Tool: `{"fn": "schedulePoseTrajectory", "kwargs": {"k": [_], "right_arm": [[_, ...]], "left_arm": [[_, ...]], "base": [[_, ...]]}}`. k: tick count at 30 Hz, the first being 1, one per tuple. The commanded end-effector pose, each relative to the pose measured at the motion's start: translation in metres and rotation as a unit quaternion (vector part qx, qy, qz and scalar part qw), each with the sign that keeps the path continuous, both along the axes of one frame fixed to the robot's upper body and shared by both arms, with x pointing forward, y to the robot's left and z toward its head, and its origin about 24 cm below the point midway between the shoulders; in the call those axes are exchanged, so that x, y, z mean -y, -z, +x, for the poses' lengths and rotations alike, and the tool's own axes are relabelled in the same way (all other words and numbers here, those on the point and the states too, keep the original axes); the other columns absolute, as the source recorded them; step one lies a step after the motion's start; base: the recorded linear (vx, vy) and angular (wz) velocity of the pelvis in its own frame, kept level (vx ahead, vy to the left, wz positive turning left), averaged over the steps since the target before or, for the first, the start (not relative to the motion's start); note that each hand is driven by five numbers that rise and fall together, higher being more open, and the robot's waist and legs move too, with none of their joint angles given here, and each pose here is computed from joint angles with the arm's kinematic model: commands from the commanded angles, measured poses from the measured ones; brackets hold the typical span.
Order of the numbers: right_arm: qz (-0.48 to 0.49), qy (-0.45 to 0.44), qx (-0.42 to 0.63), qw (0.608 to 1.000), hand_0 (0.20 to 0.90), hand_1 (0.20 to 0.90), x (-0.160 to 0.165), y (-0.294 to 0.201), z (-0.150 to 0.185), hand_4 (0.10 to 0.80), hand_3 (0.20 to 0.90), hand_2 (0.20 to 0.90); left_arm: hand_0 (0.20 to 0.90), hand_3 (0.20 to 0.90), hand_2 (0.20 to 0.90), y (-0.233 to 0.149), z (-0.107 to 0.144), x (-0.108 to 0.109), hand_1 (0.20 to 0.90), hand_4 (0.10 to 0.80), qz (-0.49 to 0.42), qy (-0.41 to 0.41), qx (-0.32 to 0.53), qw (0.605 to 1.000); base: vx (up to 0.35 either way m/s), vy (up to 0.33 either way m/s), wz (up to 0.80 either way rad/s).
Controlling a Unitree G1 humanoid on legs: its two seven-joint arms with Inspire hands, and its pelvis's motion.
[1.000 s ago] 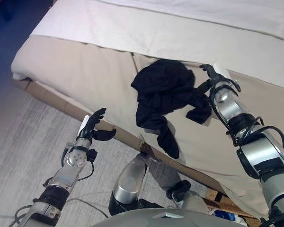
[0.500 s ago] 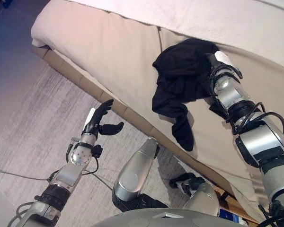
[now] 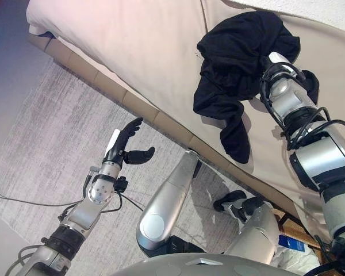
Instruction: Pick up the clothes from the bed and place them into the basket
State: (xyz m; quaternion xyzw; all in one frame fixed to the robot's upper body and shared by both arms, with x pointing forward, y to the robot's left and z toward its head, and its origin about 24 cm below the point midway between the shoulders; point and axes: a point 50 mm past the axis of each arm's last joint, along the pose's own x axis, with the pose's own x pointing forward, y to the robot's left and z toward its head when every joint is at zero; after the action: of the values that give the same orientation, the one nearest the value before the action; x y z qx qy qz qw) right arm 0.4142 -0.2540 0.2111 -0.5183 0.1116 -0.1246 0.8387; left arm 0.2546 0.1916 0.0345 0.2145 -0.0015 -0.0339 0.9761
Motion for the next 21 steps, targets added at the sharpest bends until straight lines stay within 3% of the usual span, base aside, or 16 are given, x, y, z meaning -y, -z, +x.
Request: {"fn": "schedulePoseTrajectory", "kwargs": {"k": [1,6,21], "right_arm": [[-0.018,-0.011,0.071,0.997,0.300,0.300,-0.001,-0.029,0.001,0.100,0.200,0.300],[-0.002,-0.019,0.141,0.990,0.300,0.300,-0.011,-0.043,0.001,0.100,0.200,0.300],[0.010,-0.051,0.308,0.950,0.300,0.300,-0.028,-0.084,-0.014,0.100,0.200,0.300]], "left_arm": [[0.900,0.900,0.900,-0.038,0.005,-0.002,0.900,0.800,-0.034,-0.013,0.108,0.993],[0.900,0.900,0.900,-0.036,0.005,0.000,0.900,0.800,-0.034,-0.018,0.109,0.993],[0.900,0.900,0.900,-0.045,0.018,-0.005,0.900,0.800,-0.005,-0.031,0.108,0.994]], "base": [[-0.119,-0.036,-0.29],[-0.069,-0.032,0.14],[-0.017,-0.019,-0.17]]}}
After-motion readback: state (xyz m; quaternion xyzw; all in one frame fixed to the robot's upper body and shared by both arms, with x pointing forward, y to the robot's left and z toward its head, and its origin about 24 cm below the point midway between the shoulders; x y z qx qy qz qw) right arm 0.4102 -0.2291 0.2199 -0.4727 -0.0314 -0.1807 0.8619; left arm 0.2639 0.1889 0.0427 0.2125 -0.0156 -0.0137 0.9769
